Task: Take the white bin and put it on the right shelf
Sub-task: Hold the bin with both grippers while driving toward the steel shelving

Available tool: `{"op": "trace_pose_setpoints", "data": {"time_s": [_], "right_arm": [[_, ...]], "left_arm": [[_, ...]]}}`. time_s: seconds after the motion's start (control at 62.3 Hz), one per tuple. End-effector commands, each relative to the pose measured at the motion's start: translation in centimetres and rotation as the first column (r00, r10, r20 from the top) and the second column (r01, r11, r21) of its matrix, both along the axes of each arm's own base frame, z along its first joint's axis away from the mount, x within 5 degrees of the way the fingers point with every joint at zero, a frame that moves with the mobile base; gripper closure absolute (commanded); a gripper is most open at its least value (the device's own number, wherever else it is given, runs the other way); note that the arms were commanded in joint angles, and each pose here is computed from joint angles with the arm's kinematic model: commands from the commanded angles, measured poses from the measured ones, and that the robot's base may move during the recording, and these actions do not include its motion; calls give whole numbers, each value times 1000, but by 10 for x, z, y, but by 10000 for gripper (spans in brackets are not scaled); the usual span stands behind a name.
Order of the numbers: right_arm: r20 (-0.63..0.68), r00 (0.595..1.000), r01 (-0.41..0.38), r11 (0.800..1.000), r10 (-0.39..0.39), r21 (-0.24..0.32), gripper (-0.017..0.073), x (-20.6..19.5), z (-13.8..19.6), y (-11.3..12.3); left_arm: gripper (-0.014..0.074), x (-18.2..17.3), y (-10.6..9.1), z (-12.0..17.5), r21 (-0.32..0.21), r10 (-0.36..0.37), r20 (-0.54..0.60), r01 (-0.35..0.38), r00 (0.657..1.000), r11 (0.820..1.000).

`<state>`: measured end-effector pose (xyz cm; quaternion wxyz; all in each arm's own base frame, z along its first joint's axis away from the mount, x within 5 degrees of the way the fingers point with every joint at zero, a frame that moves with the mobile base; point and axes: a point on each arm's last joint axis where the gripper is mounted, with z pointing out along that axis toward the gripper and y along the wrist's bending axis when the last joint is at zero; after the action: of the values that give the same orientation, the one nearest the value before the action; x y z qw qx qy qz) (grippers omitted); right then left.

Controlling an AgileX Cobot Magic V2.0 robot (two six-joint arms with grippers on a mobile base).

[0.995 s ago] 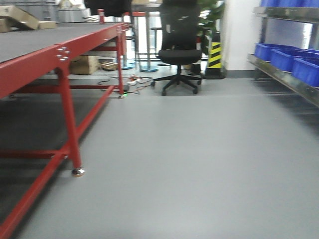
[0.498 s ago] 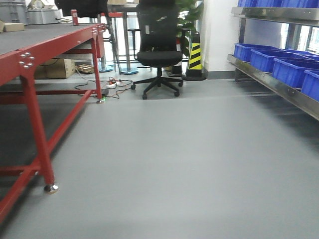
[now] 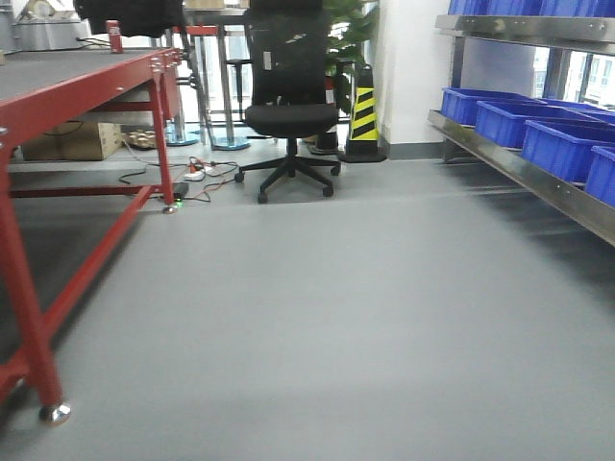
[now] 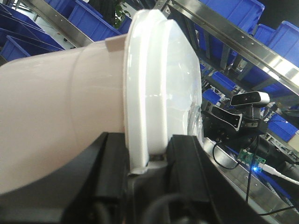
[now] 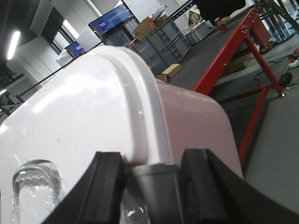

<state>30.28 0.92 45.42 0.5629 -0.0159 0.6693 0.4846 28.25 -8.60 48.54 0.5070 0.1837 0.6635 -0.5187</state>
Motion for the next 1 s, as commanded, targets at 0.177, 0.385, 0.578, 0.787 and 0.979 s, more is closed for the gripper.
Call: {"op": "trace_pose_setpoints", "data": {"time_s": [0.177,0.385,0.578,0.787,0.979], "right_arm": [[162,929,-341,940,332,26,500,-45,37,33],[162,931,-337,941,329,27,500,-44,37,33],[162,931,-336,941,328,27,500,-44,37,32],[160,932,-334,942,326,28,500,-44,36,32],[159,934,-330,944,321,30,500,-43,36,32]], "left_arm": [[711,-46,-24,19,5,-329,87,330,940,944],[711,-46,-24,19,5,-329,87,330,940,944],[711,-46,-24,19,5,-329,87,330,940,944],[711,-46,-24,19,5,-329,87,330,940,944],[711,-46,-24,19,5,-329,87,330,940,944]]}}
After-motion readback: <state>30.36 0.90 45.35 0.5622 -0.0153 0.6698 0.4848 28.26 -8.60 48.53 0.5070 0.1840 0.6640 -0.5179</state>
